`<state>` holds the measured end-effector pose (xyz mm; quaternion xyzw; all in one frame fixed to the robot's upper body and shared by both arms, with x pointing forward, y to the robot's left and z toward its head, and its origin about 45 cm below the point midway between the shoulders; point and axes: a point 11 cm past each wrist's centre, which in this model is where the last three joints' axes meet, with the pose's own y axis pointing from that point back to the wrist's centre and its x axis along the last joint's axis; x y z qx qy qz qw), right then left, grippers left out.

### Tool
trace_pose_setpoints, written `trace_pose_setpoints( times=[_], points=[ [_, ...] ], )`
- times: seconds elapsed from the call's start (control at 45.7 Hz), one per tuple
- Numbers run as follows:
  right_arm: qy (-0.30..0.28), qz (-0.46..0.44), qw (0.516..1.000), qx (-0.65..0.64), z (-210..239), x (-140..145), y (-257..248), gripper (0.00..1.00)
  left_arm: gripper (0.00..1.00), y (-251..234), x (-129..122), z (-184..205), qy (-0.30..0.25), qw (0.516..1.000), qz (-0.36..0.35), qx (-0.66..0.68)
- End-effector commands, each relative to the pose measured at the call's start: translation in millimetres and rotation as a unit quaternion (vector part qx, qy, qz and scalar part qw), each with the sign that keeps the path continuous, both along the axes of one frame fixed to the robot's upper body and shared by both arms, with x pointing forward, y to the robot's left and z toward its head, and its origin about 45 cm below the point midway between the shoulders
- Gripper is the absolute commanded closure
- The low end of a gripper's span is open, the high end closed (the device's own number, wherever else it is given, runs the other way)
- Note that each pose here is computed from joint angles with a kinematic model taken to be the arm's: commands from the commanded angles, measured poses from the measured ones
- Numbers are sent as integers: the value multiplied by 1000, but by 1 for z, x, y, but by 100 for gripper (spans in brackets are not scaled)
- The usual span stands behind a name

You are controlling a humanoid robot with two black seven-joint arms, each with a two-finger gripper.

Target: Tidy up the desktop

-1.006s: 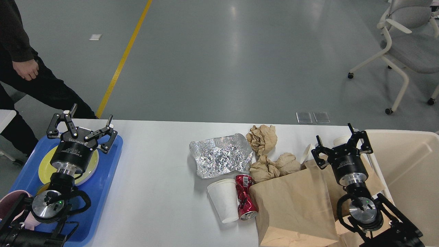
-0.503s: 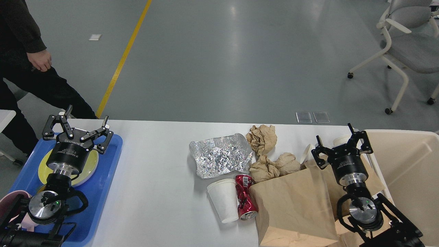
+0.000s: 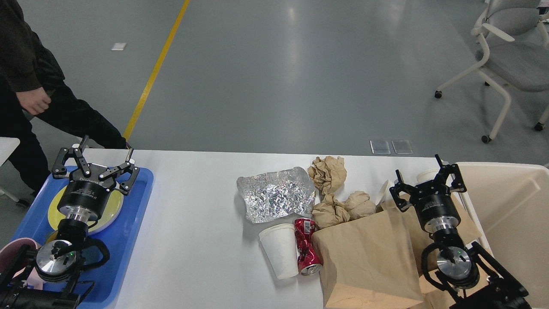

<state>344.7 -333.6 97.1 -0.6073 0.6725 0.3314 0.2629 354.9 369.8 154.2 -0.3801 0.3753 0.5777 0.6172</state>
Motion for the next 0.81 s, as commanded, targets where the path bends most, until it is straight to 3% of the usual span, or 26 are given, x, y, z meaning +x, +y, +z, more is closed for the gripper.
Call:
trace_pose_setpoints(
  times=[0.0,0.131,0.634,0.787],
  points=[
    [0,0,1000,0,0,0,0,0,4,-3,-2,-11,12,1000,4,-4],
    [0,0,1000,0,0,0,0,0,4,-4,-8,-35,44,999,13,-11],
    [0,0,1000,0,0,0,0,0,4,0,3,-39,10,1000,-3,-1],
    [0,0,1000,0,0,0,0,0,4,5,3,-37,-9,999,34,-7]
  ],
)
